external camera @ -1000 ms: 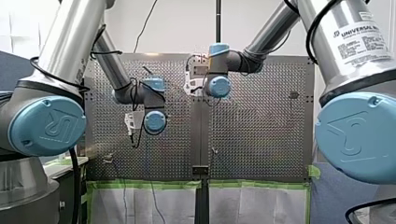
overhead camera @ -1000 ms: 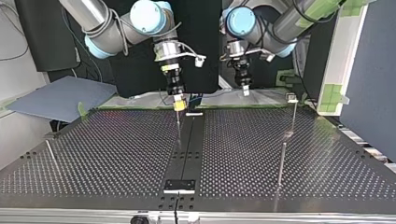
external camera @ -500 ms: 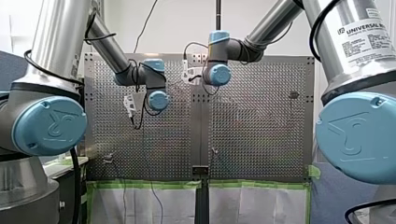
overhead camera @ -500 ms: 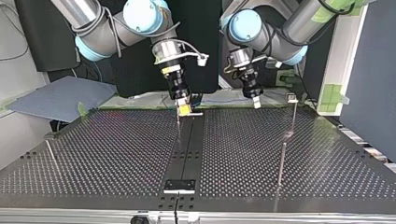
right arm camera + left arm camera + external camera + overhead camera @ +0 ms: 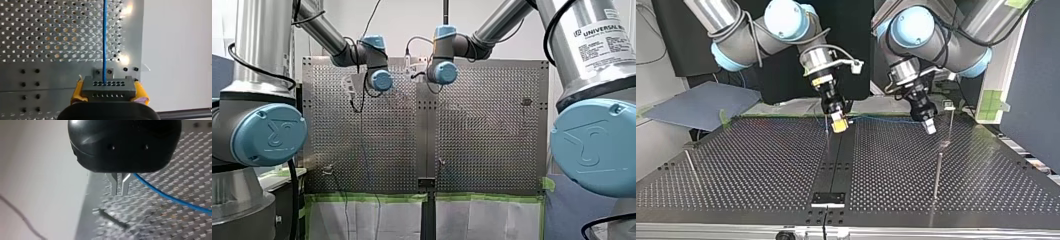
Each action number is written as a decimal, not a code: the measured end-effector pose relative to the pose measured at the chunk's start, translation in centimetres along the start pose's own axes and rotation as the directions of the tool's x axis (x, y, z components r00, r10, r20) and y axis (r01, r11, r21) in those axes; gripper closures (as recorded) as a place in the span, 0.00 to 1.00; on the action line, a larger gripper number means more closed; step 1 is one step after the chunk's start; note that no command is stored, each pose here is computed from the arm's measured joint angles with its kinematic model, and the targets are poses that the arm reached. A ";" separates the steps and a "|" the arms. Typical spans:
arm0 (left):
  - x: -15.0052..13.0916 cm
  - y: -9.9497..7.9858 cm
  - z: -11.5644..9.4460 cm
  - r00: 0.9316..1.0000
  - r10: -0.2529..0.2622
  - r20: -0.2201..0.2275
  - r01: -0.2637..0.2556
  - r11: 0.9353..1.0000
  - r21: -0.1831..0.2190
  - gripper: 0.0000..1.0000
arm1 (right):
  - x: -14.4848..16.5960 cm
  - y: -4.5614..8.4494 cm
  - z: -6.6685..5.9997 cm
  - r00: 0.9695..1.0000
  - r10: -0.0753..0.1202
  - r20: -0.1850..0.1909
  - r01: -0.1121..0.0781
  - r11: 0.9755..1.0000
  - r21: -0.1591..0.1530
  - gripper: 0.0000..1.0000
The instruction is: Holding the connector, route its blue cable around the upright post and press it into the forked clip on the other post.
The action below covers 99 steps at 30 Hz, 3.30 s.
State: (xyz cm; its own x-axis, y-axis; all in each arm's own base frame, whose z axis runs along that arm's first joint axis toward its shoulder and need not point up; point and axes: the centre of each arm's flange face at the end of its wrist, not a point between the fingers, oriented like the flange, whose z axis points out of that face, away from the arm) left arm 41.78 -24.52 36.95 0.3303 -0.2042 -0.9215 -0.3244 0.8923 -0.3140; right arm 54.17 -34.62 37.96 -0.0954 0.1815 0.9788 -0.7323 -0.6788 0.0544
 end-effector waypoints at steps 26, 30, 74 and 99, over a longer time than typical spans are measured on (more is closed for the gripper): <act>-17.0 1.3 4.5 0.982 -0.107 0.155 0.108 0.994 0.004 0.89 | 7.4 1.1 4.1 0.991 0.039 -0.125 -0.036 0.999 0.028 1.00; -17.1 2.0 5.5 0.984 -0.105 0.144 0.105 0.994 0.006 0.89 | 8.5 1.4 4.7 0.988 0.046 -0.147 -0.042 0.999 0.029 1.00; -1.5 7.7 20.0 0.991 0.017 -0.131 -0.005 0.996 0.090 0.86 | 1.6 1.2 9.3 0.994 0.053 -0.099 -0.050 0.998 0.040 1.00; 4.7 7.6 20.7 0.969 -0.006 -0.245 0.066 0.969 0.239 0.67 | -5.3 0.9 9.9 1.000 0.019 -0.001 -0.019 0.999 0.041 1.00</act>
State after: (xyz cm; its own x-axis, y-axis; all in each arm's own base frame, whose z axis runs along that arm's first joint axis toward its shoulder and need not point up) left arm 59.24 -10.32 34.99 0.1046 -0.3016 -0.9477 -0.0809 0.9472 -0.3104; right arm 60.70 -43.26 34.74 -0.1105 0.1693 0.9793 -0.7023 -0.7105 0.0435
